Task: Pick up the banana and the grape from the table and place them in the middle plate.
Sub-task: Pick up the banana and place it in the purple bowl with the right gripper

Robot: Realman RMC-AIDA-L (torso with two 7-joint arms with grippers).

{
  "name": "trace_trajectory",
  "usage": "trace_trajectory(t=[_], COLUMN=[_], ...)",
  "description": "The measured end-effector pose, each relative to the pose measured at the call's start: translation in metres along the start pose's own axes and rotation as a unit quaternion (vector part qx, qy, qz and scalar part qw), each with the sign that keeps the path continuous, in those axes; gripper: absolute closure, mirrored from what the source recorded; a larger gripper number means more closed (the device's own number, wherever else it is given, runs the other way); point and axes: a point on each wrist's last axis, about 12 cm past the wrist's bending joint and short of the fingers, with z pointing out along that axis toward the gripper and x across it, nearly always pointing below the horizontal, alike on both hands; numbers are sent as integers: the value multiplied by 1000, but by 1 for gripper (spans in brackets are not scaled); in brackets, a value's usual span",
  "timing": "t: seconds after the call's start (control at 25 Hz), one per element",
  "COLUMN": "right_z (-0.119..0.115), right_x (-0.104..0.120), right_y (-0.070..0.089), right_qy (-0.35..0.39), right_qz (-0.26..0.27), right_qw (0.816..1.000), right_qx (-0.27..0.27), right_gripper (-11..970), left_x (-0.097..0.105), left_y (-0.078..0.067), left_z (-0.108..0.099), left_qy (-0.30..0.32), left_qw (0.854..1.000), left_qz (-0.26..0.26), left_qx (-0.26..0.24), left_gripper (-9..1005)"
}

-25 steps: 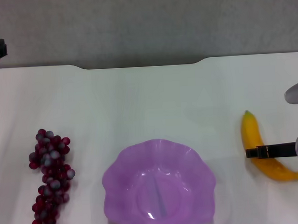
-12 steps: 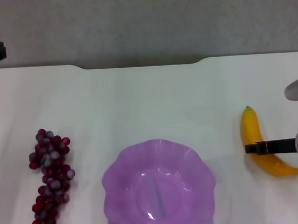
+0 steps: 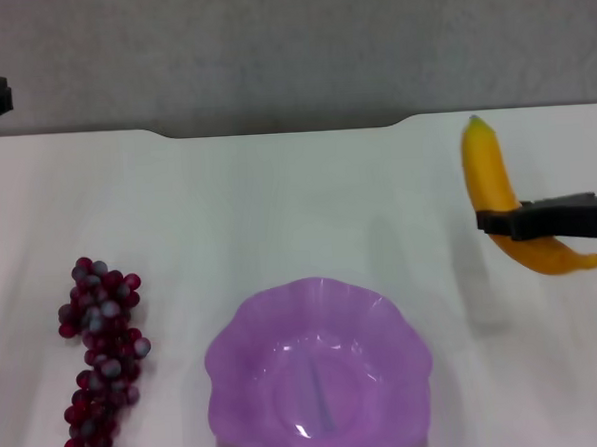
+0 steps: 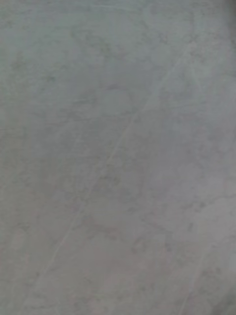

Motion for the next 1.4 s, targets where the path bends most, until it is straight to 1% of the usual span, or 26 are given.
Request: trace_trajectory(t=[0.2, 0.6, 0.76, 1.08, 1.24, 1.32, 1.4], right_z=[-5, 10, 15, 19, 30, 42, 46], right_x=[-9, -16, -14, -8, -2, 2, 3], right_y=[23, 80, 100, 117, 122, 126, 128], right_qy=[-2, 19, 29, 48, 73, 93, 99], right_qz=[-36, -116, -131, -154, -165, -168, -170], right_qw=[999, 989, 983, 976, 971, 968, 967], right_qx=[-28, -95, -127, -149, -154, -159, -161], right_gripper=[438, 438, 438, 439, 439, 439, 438], left_x=[-1, -5, -6, -8, -9, -8, -8], left_y=[-2, -2, -2, -2, -4, -4, -4], left_z=[0, -1, -1, -1, 0, 1, 1], left_qy=[0, -7, -10, -14, -17, -17, -17], left_qw=[1000, 1000, 1000, 1000, 1000, 1000, 1000], left_qz=[2, 1, 1, 0, 1, 1, 2], left_qx=[3, 3, 3, 3, 5, 5, 5], left_gripper=[195, 196, 196, 196, 196, 196, 196])
